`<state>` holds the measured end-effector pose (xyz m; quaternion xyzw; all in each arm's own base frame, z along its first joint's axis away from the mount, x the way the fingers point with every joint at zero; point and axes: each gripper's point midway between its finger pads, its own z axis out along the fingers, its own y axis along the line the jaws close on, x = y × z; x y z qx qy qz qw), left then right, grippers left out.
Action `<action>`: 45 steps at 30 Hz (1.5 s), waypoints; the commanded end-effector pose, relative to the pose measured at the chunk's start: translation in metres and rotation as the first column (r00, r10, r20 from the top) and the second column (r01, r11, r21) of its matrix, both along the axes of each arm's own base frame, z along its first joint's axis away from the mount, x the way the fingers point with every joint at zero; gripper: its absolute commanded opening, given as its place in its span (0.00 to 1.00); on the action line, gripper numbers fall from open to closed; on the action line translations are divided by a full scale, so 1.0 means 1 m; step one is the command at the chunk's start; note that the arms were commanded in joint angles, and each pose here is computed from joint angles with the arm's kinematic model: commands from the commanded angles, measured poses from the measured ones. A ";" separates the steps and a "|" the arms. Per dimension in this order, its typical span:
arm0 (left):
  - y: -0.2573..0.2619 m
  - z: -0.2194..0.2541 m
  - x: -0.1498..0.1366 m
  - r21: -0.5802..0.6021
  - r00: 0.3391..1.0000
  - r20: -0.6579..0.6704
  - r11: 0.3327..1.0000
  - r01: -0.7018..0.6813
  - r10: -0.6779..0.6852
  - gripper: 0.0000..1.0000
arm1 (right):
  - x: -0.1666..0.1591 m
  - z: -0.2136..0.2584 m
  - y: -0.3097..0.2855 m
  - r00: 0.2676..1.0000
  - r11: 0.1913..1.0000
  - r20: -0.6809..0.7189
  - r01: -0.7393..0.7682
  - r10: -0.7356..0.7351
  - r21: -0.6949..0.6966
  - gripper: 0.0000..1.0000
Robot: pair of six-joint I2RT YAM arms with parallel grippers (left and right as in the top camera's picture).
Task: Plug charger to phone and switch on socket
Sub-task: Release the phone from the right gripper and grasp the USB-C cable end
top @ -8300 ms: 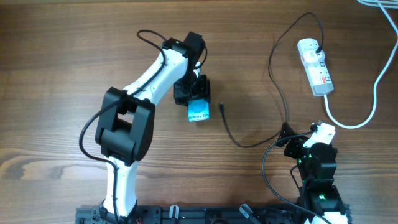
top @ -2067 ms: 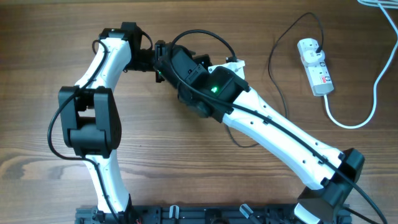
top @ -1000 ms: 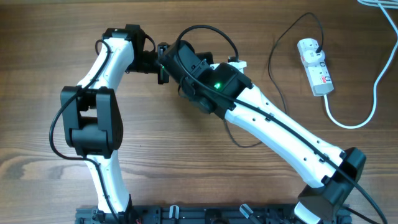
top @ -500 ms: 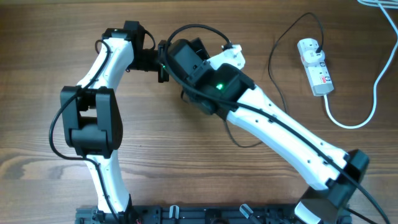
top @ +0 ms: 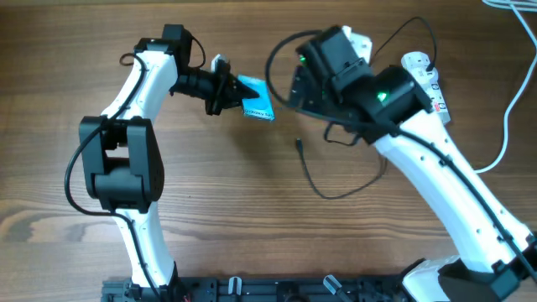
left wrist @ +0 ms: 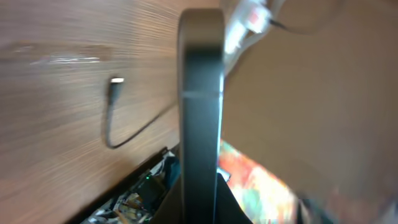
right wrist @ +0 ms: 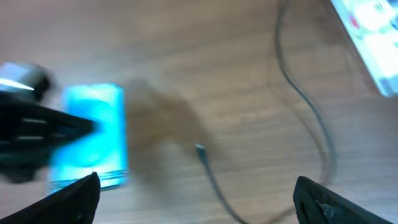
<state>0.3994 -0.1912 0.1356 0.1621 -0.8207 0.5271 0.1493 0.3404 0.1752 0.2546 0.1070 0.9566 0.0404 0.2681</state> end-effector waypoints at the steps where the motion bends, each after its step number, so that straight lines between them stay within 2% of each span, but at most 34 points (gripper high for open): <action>1: -0.003 0.056 0.000 -0.192 0.955 0.295 0.977 0.099 -0.039 0.04 | -0.017 -0.048 -0.012 0.988 0.998 -0.153 -0.039 0.031 -0.049 1.00; 4: 0.005 0.071 -0.001 -0.107 0.907 0.418 0.988 0.112 -0.057 0.04 | -0.027 -0.095 -0.013 0.971 0.996 -0.234 -0.069 0.055 -0.053 1.00; 7: 0.028 0.072 0.001 0.136 0.872 0.480 0.990 0.035 -0.097 0.04 | -0.040 -0.134 0.002 0.936 0.979 -0.290 -0.202 0.197 0.011 1.00; 9: 0.057 0.065 0.010 0.351 0.875 0.477 0.932 -0.095 -0.090 0.04 | -0.042 -0.152 0.009 0.934 0.978 -0.288 -0.202 0.211 0.059 1.00; 10: 0.079 0.058 0.015 0.475 0.881 0.466 0.864 -0.170 -0.083 0.04 | -0.043 -0.161 0.008 0.938 0.982 -0.289 -0.178 0.189 0.065 1.00; 13: 0.123 0.040 0.015 0.670 0.916 0.401 0.691 -0.271 -0.030 0.04 | -0.044 -0.182 0.007 0.944 0.983 -0.276 -0.172 0.184 0.068 1.00; 15: 0.129 0.037 0.012 0.690 0.925 0.381 0.672 -0.270 -0.019 0.04 | -0.043 -0.191 0.010 0.932 0.966 -0.255 -0.251 0.258 0.063 1.00; 18: 0.132 0.037 0.013 0.689 0.923 0.385 0.670 -0.277 -0.013 0.04 | -0.051 -0.201 0.021 0.868 0.913 -0.287 -0.396 0.406 0.093 1.00; 23: 0.133 0.039 0.019 0.683 0.914 0.406 0.668 -0.295 -0.012 0.04 | -0.056 -0.202 0.019 0.806 0.892 -0.403 -0.447 0.434 0.067 1.00; 27: 0.133 0.038 0.016 0.686 0.918 0.397 0.668 -0.288 -0.013 0.04 | -0.038 -0.220 0.019 0.832 0.912 -0.402 -0.409 0.382 0.020 0.99; 28: 0.133 0.038 0.015 0.688 0.919 0.394 0.668 -0.285 -0.013 0.04 | -0.033 -0.226 0.021 0.837 0.912 -0.392 -0.409 0.382 0.017 0.97; 30: 0.133 0.037 0.015 0.689 0.920 0.391 0.668 -0.282 -0.014 0.04 | -0.023 -0.238 0.027 0.843 0.912 -0.373 -0.409 0.386 0.019 0.73; 31: 0.133 0.037 0.015 0.689 0.920 0.391 0.668 -0.283 -0.013 0.04 | -0.020 -0.245 0.025 0.847 0.913 -0.377 -0.407 0.375 -0.005 0.67; 34: 0.133 0.037 0.015 0.688 0.920 0.391 0.668 -0.283 -0.013 0.04 | -0.020 -0.260 0.014 0.845 0.914 -0.412 -0.401 0.340 -0.067 0.62; 38: 0.133 0.037 0.015 0.688 0.920 0.392 0.668 -0.283 -0.013 0.04 | -0.020 -0.270 0.013 0.840 0.911 -0.423 -0.406 0.340 -0.073 0.47; 45: 0.132 0.038 0.016 0.686 0.918 0.396 0.668 -0.287 -0.013 0.04 | -0.013 -0.269 0.021 0.843 0.901 -0.389 -0.429 0.373 -0.065 0.39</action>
